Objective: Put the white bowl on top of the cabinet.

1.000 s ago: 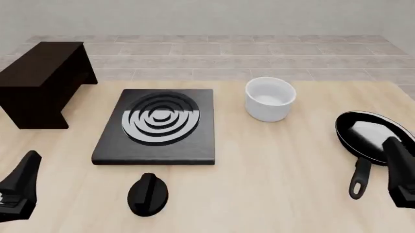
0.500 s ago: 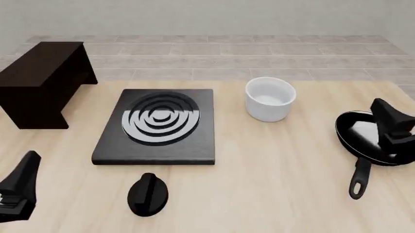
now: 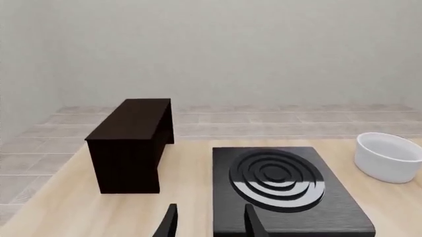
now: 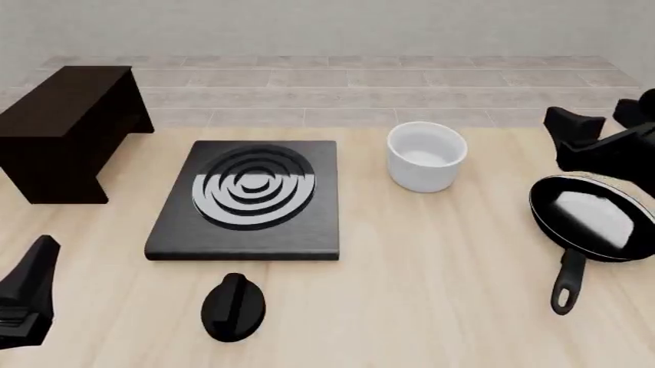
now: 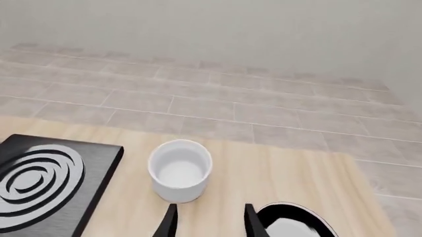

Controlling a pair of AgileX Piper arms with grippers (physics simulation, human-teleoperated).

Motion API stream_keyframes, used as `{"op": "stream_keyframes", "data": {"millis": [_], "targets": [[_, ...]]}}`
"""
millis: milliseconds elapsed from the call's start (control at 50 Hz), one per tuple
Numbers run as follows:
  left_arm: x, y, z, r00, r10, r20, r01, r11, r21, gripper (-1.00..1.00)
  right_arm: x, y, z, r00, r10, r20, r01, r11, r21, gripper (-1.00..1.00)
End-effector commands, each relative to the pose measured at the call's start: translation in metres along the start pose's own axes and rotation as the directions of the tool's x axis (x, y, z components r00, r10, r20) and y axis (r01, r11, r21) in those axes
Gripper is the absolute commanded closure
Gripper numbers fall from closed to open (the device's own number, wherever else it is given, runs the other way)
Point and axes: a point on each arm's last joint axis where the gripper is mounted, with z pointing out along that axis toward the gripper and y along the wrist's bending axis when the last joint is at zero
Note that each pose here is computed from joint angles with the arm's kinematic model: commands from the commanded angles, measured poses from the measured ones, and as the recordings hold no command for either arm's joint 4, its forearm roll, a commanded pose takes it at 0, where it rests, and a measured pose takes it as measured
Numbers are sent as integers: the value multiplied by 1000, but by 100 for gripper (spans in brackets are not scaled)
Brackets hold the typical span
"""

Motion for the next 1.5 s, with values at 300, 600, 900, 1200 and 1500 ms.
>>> {"op": "stream_keyframes", "data": {"millis": [300,600,900,1200,1500], "targets": [[-3,0,-1,1000,4,10,-4,1000,-7,-100,-20,5,73,992,83,-97,-86,996,-27,-100],[-3,0,1,1000,-1,17,1,1000,1,-100,-25,3,116,976,142,-166,-145,989,-5,-100],[-3,0,2,1000,2,15,-2,1000,3,-100,-18,-12,155,967,125,-220,-120,992,39,-100],[-2,0,4,1000,2,10,-2,1000,0,-100,-3,-22,192,950,128,-283,-115,991,64,-100],[-2,0,8,1000,9,5,-9,1000,4,-100,14,-26,222,933,116,-341,-98,993,69,-100]]}}
